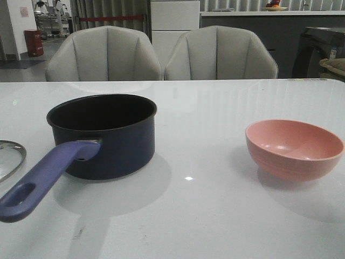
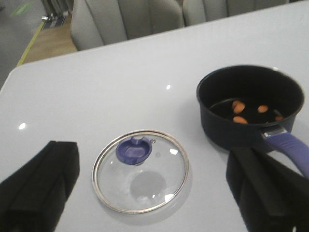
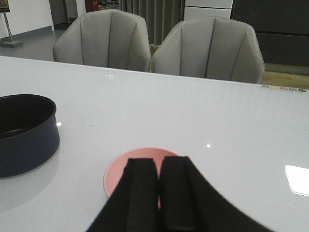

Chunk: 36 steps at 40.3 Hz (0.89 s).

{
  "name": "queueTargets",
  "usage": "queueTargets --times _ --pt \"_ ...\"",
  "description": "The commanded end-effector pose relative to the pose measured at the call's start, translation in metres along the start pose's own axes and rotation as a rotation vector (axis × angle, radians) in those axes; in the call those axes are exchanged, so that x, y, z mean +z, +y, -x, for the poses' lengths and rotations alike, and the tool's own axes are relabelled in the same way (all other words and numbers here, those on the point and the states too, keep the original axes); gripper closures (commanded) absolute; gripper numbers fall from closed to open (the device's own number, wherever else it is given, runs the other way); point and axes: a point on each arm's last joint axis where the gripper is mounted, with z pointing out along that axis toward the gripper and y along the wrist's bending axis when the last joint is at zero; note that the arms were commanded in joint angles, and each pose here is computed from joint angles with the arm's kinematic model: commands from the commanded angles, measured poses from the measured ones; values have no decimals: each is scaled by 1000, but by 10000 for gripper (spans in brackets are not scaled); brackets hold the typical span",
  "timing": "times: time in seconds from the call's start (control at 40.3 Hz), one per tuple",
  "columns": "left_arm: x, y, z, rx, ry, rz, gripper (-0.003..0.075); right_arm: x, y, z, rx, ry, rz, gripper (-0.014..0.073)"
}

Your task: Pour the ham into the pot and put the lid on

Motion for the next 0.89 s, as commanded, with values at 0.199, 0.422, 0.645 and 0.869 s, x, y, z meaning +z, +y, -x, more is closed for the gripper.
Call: queueTargets --times 0.199,0.422,0.645,0.869 --pt "56 0 70 -23 259 33 72 0 -1 14 -3 -83 -17 447" --pt "101 2 90 37 362 91 73 0 -1 14 -3 -81 -16 447" --pt "140 12 78 -61 530 74 73 0 -1 14 -3 -81 -14 447" --pt "175 24 75 -115 626 83 73 0 1 14 -4 -80 17 447"
